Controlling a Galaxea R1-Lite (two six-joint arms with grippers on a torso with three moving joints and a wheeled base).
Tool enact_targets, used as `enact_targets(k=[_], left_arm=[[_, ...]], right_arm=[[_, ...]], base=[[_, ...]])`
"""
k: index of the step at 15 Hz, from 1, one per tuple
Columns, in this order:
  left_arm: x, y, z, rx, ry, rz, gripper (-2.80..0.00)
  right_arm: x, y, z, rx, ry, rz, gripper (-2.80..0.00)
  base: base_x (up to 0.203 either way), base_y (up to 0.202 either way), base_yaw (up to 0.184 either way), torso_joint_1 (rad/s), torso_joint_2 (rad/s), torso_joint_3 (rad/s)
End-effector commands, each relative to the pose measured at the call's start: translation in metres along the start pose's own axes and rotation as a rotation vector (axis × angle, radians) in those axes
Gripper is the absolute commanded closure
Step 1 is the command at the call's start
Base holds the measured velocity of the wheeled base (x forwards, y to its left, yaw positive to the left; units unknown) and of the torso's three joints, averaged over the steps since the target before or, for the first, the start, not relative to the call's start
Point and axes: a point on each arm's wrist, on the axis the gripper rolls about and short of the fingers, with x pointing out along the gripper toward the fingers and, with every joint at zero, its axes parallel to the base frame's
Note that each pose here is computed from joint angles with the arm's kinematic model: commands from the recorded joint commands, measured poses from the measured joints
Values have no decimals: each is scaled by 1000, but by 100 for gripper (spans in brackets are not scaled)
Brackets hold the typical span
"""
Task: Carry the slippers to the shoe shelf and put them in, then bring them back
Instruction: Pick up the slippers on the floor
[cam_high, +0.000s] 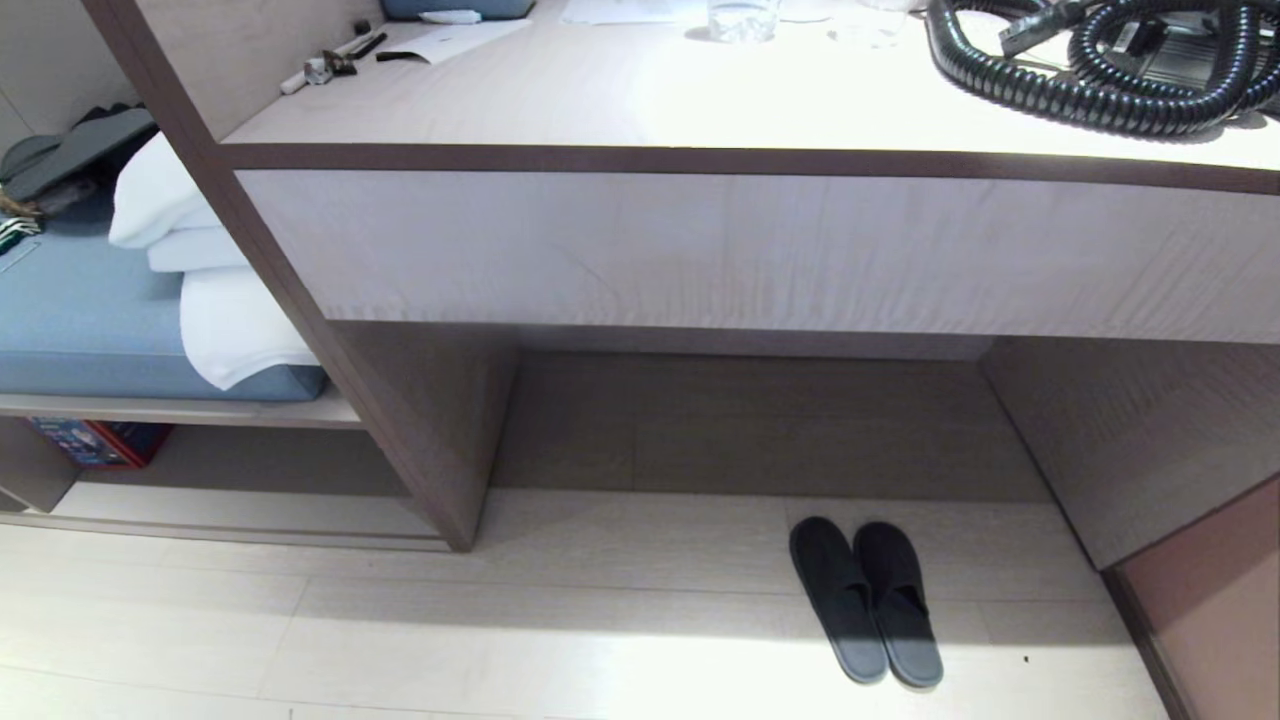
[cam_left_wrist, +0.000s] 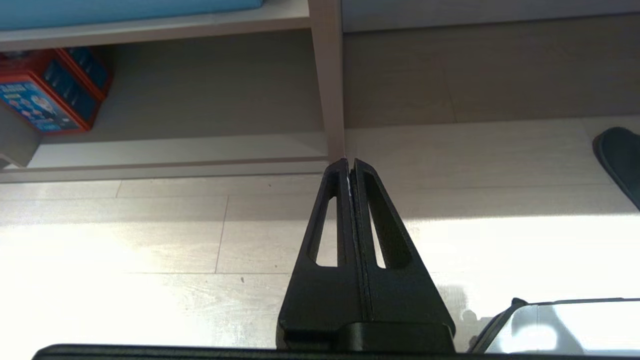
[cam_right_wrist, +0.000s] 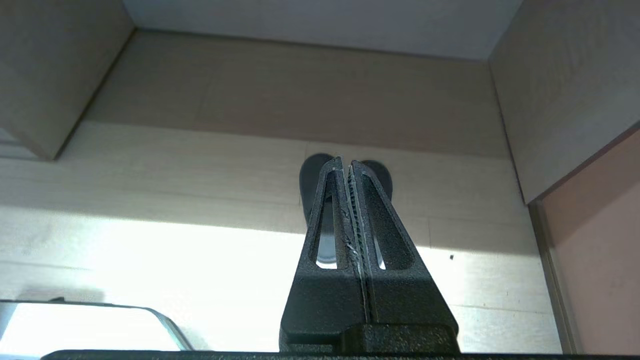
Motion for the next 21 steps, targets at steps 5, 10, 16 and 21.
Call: enact_targets(k=[5,10,16,21], left_arm=[[0,0,0,1,1,-1,0],[0,0,0,1,1,-1,0],[0,0,0,1,0,-1,0],[0,0,0,1,3,-1,0]], right_arm=[[0,0,0,0,1,0,0],[0,0,0,0,1,1,0],[0,0,0,0,1,1,0],[0,0,0,0,1,0,0]], base=[[0,0,0,2,4,-192],[0,0,0,6,3,-196],[0,0,0,4,5,-193],[0,0,0,1,2,-199]])
